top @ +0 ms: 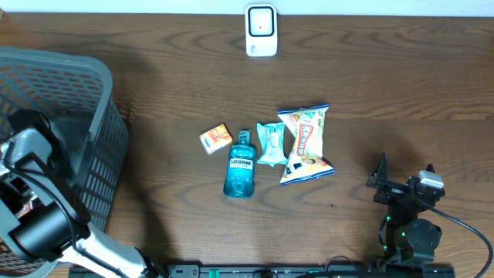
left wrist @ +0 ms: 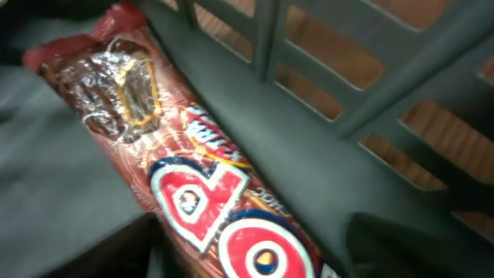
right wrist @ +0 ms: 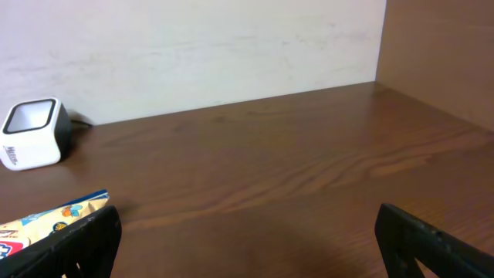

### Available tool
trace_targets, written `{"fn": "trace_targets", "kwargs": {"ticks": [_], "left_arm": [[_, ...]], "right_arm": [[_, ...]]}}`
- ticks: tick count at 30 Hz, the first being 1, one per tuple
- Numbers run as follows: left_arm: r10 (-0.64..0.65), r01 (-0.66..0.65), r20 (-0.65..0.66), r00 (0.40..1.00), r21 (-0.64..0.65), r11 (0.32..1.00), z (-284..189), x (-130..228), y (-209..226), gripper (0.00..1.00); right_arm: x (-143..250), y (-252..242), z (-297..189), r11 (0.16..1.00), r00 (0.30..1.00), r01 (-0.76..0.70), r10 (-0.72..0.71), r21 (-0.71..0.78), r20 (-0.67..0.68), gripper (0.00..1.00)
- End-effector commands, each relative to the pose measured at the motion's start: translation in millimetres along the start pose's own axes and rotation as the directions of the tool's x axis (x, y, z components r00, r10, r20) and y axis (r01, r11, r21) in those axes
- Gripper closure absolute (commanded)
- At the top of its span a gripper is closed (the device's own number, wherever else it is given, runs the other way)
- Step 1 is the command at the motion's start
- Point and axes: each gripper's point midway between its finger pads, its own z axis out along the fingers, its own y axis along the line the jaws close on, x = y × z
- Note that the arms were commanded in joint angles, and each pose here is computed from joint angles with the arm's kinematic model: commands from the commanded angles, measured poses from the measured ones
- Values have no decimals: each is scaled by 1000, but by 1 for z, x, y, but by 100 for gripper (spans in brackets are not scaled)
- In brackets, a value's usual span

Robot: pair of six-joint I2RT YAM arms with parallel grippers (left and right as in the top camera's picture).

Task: Scan the item barcode
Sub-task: 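Reach the left gripper into the basket and grasp the red TOP bar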

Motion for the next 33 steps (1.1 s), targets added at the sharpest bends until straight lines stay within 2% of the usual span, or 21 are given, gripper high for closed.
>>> {"fn": "trace_targets", "kwargs": {"ticks": [1, 4, 5, 9, 15, 18, 22, 24, 30, 33], "left_arm": [[133, -185, -281, 950, -166, 969, 41, 83, 72, 51], [147, -204, -295, 944, -173, 963, 44, 90, 83, 88], [169, -226, -299, 939, -167, 960, 44, 90, 83, 92], [256, -301, -302, 918, -110, 947, 38, 85, 75, 92], [331, -320, -237, 913, 83, 944, -4, 52, 46, 93], [337, -295, -198, 920, 216, 931, -37, 32, 31, 93], [281, -211, -140, 949, 377, 902, -87, 1, 22, 93], [219, -147, -99, 971, 477, 867, -122, -23, 25, 93], [120, -43, -68, 990, 671, 740, -189, -55, 40, 93], [97, 1, -76, 992, 793, 609, -231, -65, 46, 93]], "right_arm": [[0, -4, 0, 1000, 1000, -15, 15, 20, 2, 0], [0, -4, 0, 1000, 1000, -15, 15, 20, 2, 1], [0, -4, 0, 1000, 1000, -15, 15, 20, 2, 1], [0, -4, 0, 1000, 1000, -15, 15, 20, 2, 1], [0, -4, 0, 1000, 1000, -15, 15, 20, 2, 1], [0, -4, 0, 1000, 1000, -15, 15, 20, 2, 1], [0, -4, 0, 1000, 1000, -15, 15, 20, 2, 1], [0, -4, 0, 1000, 1000, -15, 15, 20, 2, 1], [0, -4, 0, 1000, 1000, -15, 15, 20, 2, 1], [0, -4, 0, 1000, 1000, -15, 15, 20, 2, 1]]}}
